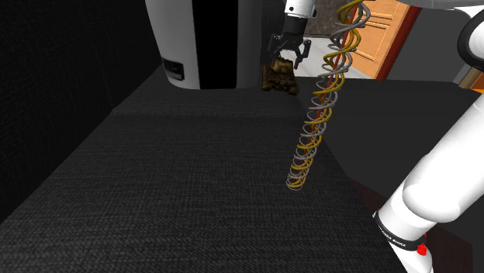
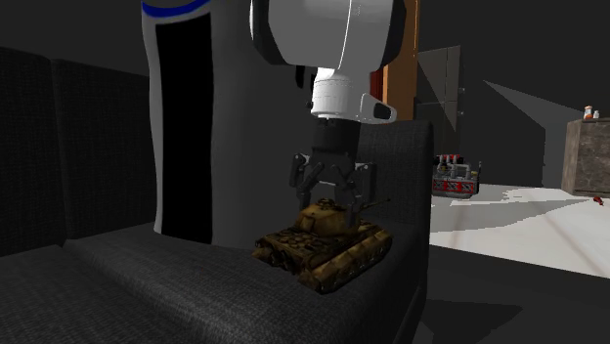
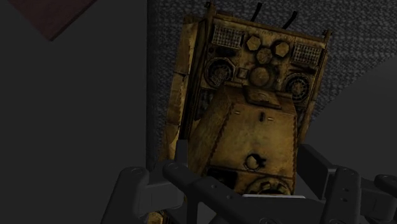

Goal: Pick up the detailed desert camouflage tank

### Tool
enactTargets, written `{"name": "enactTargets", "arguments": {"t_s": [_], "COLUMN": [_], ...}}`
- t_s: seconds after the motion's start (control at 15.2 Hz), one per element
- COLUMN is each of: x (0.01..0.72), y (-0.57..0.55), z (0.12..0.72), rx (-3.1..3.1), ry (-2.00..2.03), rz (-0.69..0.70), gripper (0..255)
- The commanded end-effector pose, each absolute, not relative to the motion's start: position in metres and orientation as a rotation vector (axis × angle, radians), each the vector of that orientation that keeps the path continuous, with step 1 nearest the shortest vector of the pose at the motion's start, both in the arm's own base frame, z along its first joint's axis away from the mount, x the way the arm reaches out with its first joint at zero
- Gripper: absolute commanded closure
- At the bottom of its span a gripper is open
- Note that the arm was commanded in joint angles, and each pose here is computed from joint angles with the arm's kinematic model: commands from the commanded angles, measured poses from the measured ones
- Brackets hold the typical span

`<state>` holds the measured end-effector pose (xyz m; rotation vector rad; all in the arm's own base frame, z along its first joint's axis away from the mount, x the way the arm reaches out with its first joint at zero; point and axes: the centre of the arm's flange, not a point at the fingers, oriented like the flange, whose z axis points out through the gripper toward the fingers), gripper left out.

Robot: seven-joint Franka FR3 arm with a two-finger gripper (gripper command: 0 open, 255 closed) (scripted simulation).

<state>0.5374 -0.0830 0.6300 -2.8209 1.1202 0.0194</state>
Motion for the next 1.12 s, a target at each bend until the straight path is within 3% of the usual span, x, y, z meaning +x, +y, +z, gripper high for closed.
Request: {"name": "enactTargets", "arguments": {"t_s": [0.0, 1.06], "x": [0.537, 0.537], "y": [-0.082, -0.082], "z": [0.633, 0.708], "rx": [-2.822, -2.822], "ry": [1.12, 1.12], "rz": [0.027, 0.027], "gripper": [255, 255]}}
